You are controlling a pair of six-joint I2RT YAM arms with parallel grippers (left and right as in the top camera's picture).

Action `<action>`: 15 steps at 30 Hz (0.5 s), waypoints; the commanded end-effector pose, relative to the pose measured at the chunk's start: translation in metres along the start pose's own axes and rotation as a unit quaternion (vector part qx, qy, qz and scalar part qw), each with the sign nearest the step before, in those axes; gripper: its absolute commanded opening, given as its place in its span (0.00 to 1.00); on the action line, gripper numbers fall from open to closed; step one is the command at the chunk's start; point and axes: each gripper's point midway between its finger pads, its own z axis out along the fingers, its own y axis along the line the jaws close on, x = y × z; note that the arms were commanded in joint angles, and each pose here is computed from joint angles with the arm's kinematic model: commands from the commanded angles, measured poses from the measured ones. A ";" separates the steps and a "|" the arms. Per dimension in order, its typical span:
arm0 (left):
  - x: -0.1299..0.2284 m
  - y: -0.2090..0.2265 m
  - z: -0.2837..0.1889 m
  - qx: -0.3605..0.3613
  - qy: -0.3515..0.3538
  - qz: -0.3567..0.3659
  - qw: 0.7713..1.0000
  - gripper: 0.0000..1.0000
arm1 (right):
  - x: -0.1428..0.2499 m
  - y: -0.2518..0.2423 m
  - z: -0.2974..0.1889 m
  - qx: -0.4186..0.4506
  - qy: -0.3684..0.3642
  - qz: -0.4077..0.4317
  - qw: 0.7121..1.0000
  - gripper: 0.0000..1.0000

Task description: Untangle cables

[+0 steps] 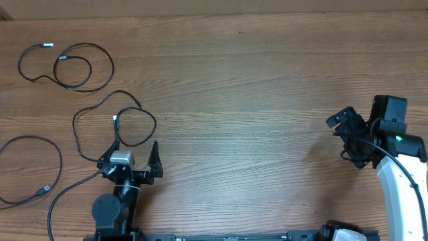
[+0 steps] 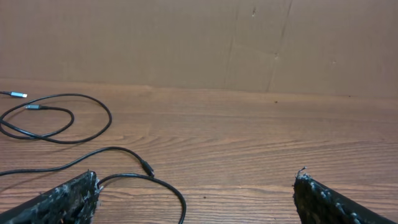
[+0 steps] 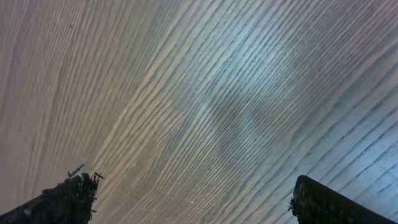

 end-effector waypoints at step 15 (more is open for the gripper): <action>0.000 -0.001 0.000 0.004 -0.002 0.009 1.000 1.00 | 0.040 0.039 -0.054 -0.198 -0.228 -0.291 0.908 1.00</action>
